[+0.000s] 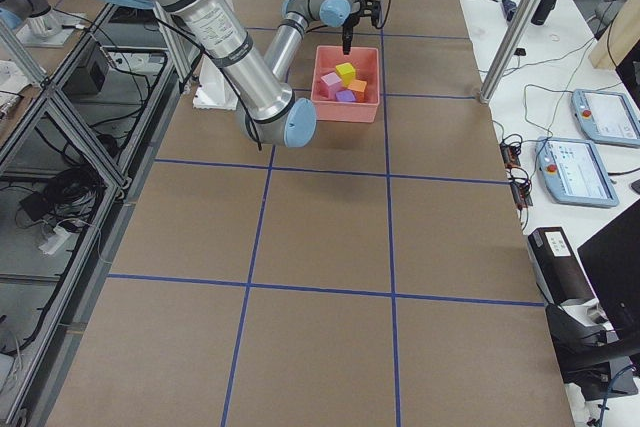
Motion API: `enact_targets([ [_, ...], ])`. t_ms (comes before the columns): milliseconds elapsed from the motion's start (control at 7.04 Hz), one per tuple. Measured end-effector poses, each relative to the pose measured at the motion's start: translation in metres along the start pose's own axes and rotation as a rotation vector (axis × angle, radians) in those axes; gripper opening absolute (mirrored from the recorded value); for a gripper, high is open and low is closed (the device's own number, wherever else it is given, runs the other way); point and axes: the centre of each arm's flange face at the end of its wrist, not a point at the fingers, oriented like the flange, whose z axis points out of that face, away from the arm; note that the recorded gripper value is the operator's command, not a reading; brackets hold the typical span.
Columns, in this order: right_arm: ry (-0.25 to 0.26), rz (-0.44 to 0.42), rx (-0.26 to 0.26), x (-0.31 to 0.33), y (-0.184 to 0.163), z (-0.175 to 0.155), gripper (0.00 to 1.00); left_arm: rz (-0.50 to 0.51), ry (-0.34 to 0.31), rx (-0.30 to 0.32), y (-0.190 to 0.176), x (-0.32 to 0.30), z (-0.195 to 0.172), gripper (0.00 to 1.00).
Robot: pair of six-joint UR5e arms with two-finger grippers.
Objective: Place blocks into pink bin with both arms
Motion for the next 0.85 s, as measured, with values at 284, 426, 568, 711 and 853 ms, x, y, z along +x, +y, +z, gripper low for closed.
enact_targets([
  [284, 0.153, -0.061, 0.016, 0.111, -0.053, -0.038, 1.00, -0.018, -0.009, -0.021, 0.012, -0.010, 0.007, 1.00],
  [426, 0.198, -0.092, 0.001, 0.185, -0.086, -0.059, 1.00, -0.036, -0.016, -0.024, 0.017, -0.020, 0.006, 1.00],
  [568, 0.215, -0.135, -0.030, 0.272, -0.114, -0.084, 1.00, -0.049, -0.026, -0.022, 0.021, -0.040, 0.000, 1.00],
  [711, 0.225, -0.176, -0.052, 0.358, -0.130, -0.108, 1.00, -0.036, -0.039, -0.029, 0.028, -0.068, -0.008, 1.00],
  [853, 0.229, -0.193, -0.070, 0.434, -0.134, -0.126, 1.00, -0.030, -0.036, -0.051, 0.039, -0.099, -0.014, 1.00],
])
